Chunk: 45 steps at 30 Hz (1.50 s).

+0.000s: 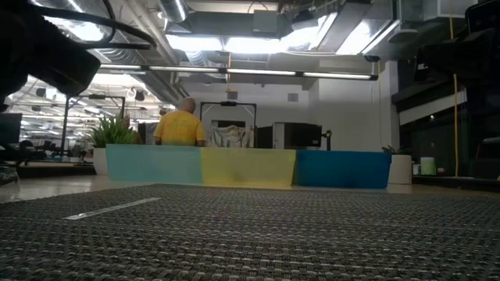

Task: Pick and place Granola Bars by type
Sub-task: Put the yellow granola bar into the green bin

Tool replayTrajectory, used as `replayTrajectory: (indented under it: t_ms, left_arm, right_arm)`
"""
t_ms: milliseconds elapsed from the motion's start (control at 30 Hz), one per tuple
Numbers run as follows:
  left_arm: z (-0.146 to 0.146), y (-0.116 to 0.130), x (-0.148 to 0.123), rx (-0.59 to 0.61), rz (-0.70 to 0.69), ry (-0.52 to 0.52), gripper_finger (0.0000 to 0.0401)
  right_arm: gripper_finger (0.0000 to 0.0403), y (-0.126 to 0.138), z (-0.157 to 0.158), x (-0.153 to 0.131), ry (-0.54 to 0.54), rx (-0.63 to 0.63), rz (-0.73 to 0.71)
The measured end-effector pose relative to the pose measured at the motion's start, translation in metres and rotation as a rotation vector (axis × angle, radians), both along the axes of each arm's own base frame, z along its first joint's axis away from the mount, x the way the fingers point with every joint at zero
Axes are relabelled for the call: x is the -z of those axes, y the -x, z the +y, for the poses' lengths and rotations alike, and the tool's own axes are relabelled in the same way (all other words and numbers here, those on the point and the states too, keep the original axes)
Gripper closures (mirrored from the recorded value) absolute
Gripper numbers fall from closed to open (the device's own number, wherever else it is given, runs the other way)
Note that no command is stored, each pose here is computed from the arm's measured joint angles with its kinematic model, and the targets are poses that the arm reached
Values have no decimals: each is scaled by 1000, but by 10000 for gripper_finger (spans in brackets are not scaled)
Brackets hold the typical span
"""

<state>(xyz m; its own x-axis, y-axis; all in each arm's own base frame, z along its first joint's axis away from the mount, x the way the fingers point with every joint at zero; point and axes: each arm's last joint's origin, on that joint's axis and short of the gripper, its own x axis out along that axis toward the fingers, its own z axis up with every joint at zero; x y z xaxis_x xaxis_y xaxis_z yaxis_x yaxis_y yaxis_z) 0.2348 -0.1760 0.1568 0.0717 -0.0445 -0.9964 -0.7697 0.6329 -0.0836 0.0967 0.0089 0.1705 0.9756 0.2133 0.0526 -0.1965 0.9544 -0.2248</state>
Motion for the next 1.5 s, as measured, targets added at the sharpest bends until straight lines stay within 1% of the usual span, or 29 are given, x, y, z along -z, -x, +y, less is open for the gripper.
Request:
replayTrajectory:
  t_ms: [133, 267, 367, 700, 833, 1000, 1133, 1333, 1500]
  left_arm:
    - [1, -1, 0, -3, -6, -8, 128]
    - [2, -1, 0, 0, -9, -13, 153]
    - [2, -1, 0, 0, -9, -13, 187]
    - [2, -2, 0, 5, -11, -16, 316]
    - [3, -2, 0, 10, -5, -8, 353]
    - [4, -1, -3, 48, 21, 28, 384]
    - [11, 1, -21, 48, -14, 38, 397]
    - [25, 7, -68, 39, -151, -36, 394]
    - [38, 13, -87, 30, -239, -79, 398]
  right_arm:
    - [377, 0, 0, 0, 0, 0, 1]
    - [377, 0, 0, 0, 0, 0, 0]
    - [377, 0, 0, 0, 0, 0, 1]
    - [377, 0, 0, 0, 0, 0, 0]
    - [377, 0, 0, 0, 0, 0, 0]
    - [377, 0, 0, 0, 0, 0, 0]
    - [377, 0, 0, 0, 0, 0, 0]
    - [377, 0, 0, 0, 0, 0, 0]
    - [377, 0, 0, 0, 0, 0, 0]
